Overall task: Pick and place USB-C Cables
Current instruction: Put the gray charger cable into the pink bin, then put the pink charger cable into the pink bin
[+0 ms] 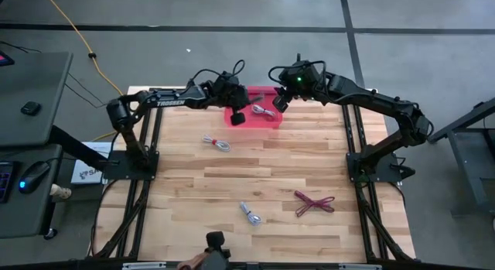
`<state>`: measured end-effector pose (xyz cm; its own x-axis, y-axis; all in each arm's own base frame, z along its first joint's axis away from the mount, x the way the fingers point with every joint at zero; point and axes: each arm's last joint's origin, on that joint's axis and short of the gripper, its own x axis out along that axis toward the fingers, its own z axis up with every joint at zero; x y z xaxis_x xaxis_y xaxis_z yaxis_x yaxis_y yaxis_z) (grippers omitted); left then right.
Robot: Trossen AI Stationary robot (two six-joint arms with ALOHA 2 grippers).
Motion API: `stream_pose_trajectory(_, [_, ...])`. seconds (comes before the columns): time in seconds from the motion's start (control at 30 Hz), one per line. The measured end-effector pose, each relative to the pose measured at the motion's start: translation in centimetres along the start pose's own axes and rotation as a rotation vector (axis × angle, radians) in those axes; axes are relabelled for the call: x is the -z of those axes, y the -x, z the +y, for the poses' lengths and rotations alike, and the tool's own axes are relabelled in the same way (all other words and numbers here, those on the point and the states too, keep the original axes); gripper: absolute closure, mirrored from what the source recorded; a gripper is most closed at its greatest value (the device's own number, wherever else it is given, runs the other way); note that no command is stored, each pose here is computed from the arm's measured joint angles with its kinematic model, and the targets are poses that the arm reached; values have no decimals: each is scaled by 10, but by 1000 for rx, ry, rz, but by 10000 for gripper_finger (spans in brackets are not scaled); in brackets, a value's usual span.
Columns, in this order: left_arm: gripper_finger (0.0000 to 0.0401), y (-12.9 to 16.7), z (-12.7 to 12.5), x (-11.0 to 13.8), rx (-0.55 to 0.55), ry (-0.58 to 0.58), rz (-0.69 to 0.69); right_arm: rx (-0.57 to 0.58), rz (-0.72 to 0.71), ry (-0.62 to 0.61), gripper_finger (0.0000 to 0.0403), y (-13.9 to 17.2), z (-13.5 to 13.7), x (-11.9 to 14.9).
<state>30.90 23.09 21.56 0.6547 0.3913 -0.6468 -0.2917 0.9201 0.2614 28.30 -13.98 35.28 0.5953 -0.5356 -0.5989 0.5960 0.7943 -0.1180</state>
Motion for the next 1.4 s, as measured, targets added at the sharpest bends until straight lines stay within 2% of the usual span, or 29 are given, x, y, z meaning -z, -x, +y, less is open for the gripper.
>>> stream_pose_trajectory(0.47, [383, -26, -5, 19, 39, 9, 89, -2, 16, -17, 276, 0, 0, 2])
stream_pose_trajectory(0.83, [358, -26, -5, 19, 37, 7, 87, -2, 17, -17, 276, 0, 0, 2])
stream_pose_trajectory(1.07, [327, -26, -7, 18, 76, -53, 70, -2, 17, -17, 276, 0, 0, 2])
stream_pose_trajectory(1.23, [304, -26, -7, 17, 66, -37, 63, -2, 18, -17, 276, 0, 0, 2])
stream_pose_trajectory(1.4, [301, -19, -4, 14, 10, -32, 75, -5, 21, -13, 276, 0, 1, 2])
